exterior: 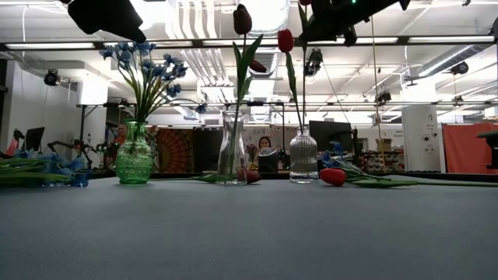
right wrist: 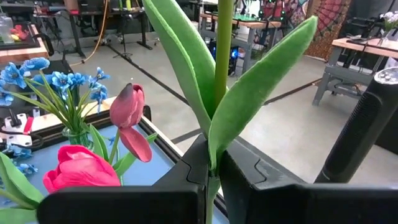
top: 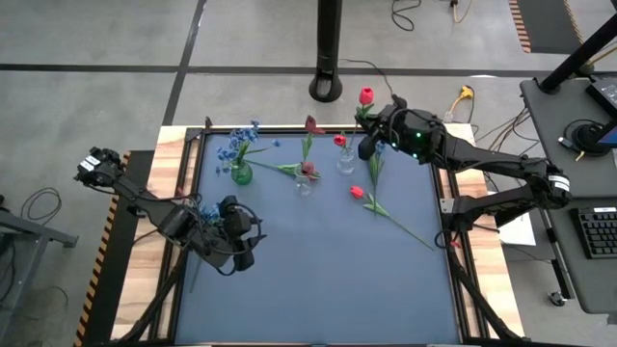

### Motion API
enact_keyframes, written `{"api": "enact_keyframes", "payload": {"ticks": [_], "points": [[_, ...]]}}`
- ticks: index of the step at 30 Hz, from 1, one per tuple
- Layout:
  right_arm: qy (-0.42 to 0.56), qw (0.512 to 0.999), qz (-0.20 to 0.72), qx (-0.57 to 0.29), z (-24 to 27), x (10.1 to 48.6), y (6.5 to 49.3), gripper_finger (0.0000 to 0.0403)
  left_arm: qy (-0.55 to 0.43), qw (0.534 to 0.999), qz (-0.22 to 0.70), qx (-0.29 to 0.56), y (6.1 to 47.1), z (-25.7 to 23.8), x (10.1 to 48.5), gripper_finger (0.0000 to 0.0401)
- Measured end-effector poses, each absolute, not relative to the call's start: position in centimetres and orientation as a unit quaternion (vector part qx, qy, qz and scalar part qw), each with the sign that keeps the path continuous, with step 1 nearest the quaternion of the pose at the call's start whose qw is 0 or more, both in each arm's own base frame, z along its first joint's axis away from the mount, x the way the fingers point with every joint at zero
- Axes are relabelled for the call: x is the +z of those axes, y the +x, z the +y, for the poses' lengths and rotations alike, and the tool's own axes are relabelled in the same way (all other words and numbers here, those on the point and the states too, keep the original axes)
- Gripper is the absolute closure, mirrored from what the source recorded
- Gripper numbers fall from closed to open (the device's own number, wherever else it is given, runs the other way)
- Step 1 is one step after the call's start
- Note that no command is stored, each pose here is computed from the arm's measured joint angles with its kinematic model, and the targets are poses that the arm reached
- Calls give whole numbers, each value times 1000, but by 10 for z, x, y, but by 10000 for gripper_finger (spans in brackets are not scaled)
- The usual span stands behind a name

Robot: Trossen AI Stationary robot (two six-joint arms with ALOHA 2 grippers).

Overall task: Sort flowers into vase by color
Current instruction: Put the bottom red tulip into the bottom transparent vase

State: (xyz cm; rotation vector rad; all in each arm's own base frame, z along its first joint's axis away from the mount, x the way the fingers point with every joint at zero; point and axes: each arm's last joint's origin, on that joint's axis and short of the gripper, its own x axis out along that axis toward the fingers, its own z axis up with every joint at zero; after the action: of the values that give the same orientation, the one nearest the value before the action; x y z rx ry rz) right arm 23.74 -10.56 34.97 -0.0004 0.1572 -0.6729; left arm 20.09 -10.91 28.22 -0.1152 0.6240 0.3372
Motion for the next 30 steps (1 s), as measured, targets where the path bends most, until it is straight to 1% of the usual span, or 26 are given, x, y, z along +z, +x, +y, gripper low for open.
{"api": "enact_keyframes", "payload": {"ticks": [10,21,30], "points": [[17,940,83,-331,-105,347,237,381,-56,936,305,165,201,-109,282,221],[31,937,99,-332,-105,344,236,306,-56,936,305,165,201,-109,282,221],[38,935,112,-333,-105,341,236,262,-56,936,305,165,201,-109,282,221]]}}
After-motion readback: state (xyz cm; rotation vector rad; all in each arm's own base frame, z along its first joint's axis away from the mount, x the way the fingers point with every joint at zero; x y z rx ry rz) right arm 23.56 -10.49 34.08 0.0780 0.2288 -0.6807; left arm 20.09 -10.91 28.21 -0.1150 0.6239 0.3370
